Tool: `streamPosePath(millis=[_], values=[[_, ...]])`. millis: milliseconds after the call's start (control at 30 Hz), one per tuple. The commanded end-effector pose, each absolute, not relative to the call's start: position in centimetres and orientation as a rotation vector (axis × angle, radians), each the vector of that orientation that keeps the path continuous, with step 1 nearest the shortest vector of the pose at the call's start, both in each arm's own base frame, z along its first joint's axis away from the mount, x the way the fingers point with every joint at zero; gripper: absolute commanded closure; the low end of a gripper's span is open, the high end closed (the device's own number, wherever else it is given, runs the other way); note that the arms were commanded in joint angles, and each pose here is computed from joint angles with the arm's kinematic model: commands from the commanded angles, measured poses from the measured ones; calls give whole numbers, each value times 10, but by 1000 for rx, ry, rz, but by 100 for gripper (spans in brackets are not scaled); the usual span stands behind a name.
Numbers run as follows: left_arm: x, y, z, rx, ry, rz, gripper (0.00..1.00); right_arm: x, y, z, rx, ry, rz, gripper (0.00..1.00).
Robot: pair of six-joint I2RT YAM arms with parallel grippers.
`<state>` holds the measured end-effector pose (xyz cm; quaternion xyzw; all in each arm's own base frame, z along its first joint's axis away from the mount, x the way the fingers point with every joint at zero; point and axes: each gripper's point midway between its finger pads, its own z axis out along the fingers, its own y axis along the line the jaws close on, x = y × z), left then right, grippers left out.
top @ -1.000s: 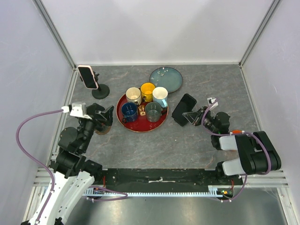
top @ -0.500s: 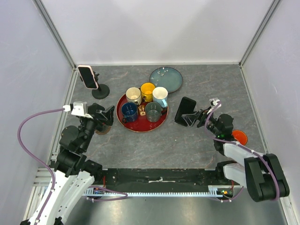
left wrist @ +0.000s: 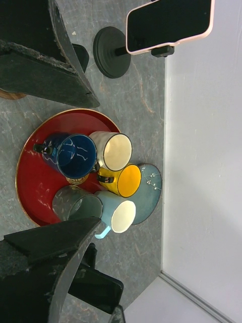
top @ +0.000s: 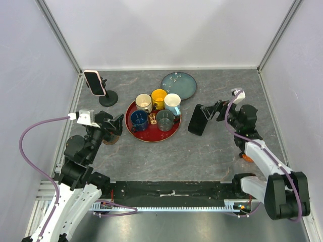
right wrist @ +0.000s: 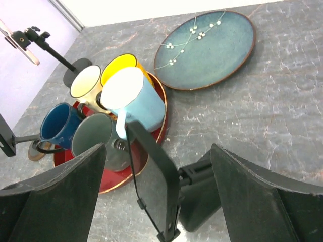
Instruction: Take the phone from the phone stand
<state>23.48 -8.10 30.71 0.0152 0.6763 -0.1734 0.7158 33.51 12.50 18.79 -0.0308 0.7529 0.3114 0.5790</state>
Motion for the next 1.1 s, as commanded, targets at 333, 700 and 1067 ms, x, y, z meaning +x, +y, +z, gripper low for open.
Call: streamPosePath(millis=[333,700,1067], values=[[232,-82,316,50,1458,-391,5,350,151,201,-317,1765,972,15],[233,-83,315,54,1463,-395,5,349,151,183,-304,1798,988,25],[233,-85,315,59,1463,-399,5,350,150,174,-295,1807,985,46]])
